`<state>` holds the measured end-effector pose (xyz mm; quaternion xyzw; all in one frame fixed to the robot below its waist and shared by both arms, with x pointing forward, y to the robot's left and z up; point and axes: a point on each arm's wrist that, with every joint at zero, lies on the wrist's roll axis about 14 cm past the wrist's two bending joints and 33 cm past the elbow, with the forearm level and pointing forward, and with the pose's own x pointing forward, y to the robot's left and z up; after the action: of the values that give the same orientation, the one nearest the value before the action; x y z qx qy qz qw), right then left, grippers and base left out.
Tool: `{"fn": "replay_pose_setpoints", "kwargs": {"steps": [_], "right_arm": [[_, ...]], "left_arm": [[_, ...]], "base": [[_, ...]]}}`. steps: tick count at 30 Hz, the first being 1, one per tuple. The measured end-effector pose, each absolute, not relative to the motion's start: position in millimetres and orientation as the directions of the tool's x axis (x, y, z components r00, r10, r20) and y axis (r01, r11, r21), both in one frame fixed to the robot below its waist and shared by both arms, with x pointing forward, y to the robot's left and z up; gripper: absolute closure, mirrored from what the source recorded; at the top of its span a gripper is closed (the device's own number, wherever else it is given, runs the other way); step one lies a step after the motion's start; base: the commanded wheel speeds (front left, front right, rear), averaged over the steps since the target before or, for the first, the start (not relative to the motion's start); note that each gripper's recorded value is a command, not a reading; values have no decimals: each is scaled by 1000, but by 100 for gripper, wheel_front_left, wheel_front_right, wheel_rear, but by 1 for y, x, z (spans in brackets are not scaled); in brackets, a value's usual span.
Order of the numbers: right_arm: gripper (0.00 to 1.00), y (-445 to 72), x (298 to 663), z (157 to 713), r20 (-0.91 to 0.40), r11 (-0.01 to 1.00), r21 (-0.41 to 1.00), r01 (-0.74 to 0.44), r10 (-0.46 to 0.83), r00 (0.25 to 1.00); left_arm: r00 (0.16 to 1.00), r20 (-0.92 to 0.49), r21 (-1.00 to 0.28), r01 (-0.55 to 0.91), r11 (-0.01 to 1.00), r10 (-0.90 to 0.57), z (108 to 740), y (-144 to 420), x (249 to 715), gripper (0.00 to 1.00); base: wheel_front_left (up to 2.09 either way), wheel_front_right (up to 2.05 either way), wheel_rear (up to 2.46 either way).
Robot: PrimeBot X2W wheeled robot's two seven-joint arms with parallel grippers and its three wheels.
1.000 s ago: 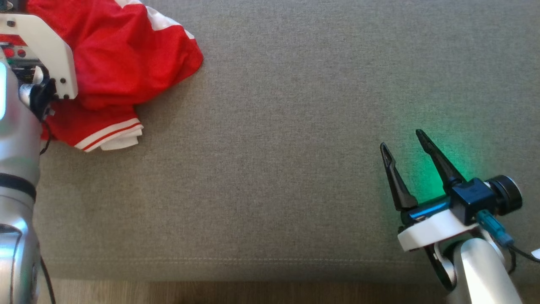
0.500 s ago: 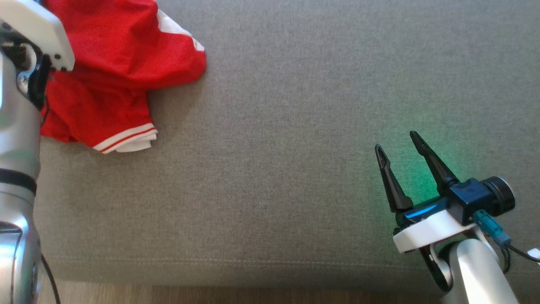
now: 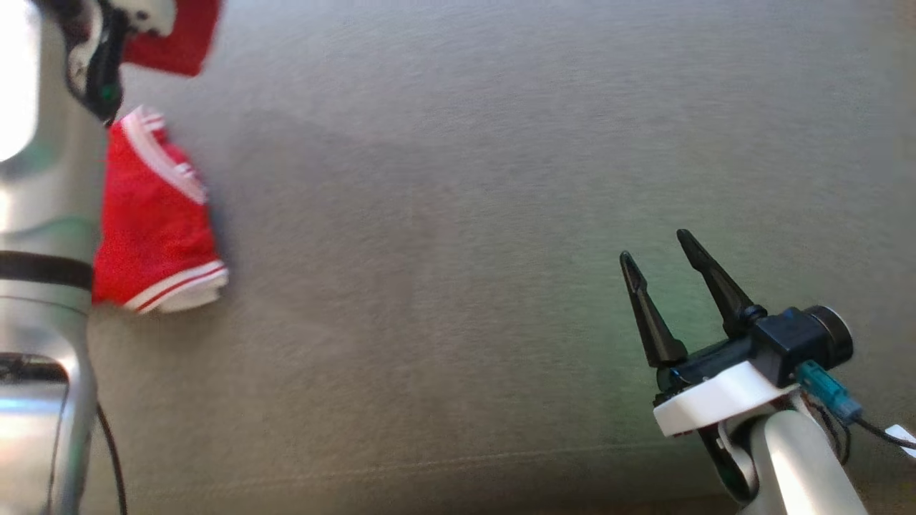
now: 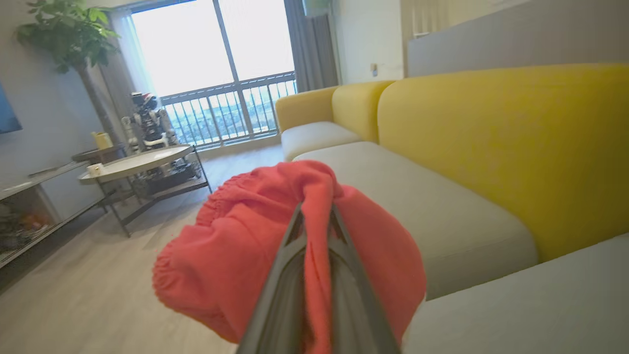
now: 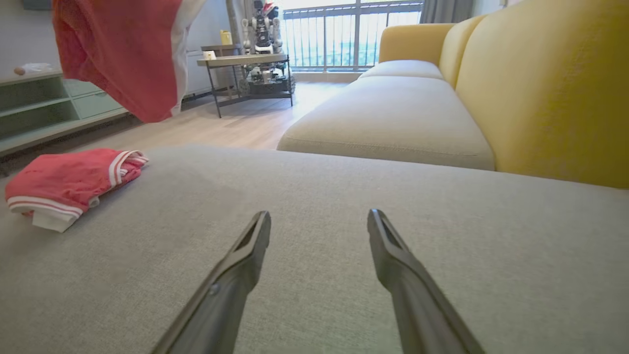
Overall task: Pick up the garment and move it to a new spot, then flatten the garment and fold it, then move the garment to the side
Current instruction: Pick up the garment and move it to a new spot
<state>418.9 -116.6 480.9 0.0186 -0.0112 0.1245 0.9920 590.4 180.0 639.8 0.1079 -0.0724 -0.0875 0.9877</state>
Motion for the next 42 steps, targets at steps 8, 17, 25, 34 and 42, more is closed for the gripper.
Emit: {"fn": "replay_pose_setpoints", "kwargs": {"steps": [8,17,25,34,42], "right_arm": [[0,-169,390,510,94,994,51,-96,91,991],[0,-223,351,528,130,993,88,78,-89,988],[0,-249,336,524,109,976,128,174,-188,976],[0,-231,357,517,98,983,145,109,-124,987],[0,-198,375,518,113,987,160,-2,-16,993]], "left_arm": [[854,228,221,422,879,-467,683,42,587,100],[670,201,170,694,700,-714,658,-100,550,100],[594,251,60,778,625,-764,612,-149,525,100],[711,27,-158,697,699,-703,479,-98,459,62],[818,59,-241,567,787,-572,488,-43,429,0]], "base": [[0,0,0],[0,0,0],[0,0,0],[0,0,0],[0,0,0]]}}
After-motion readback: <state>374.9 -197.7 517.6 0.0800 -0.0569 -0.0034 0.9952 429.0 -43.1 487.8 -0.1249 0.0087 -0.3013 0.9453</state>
